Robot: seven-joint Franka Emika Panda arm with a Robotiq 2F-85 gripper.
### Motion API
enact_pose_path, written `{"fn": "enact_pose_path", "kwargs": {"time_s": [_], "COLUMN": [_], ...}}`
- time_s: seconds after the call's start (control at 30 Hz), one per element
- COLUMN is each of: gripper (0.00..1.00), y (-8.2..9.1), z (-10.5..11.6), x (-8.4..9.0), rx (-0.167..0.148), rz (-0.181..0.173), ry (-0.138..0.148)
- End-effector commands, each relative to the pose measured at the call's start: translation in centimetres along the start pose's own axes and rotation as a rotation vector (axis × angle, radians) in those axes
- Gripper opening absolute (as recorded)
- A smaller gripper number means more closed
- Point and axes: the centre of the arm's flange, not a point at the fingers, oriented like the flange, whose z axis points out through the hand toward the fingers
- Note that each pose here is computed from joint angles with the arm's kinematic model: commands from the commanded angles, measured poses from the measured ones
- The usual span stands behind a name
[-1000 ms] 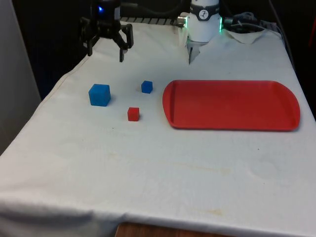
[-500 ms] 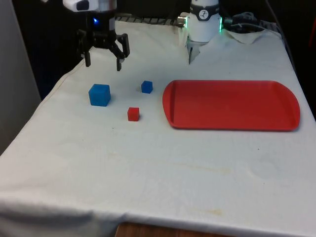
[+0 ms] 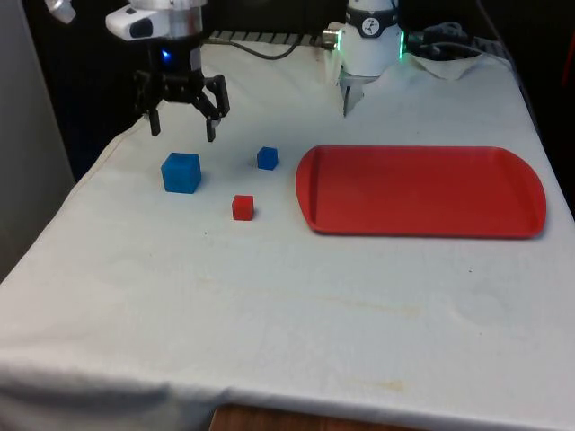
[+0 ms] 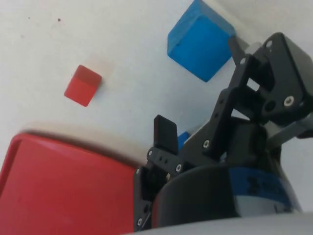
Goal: Pick up the largest block and place it onto the tray.
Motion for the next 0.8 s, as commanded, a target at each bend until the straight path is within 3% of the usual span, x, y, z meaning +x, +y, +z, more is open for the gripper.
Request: {"fn": "enact_pose_path", "kwargs": {"time_s": [0.0,0.27,0.43,0.77], "gripper": [1.0,1.0,1.0,1.0], "y": [0.1,0.5,0.8,2.4], "z": [0.3,2.0,2.8,4.4], "x": [0.2,0.2,0.0,0.2], "rx": [0.01,0.027,0.021,0.027], "rz": [-0.002,-0.006,-0.006,-0.028], "ry": [0.002,-0.008,-0.01,-0.008]}}
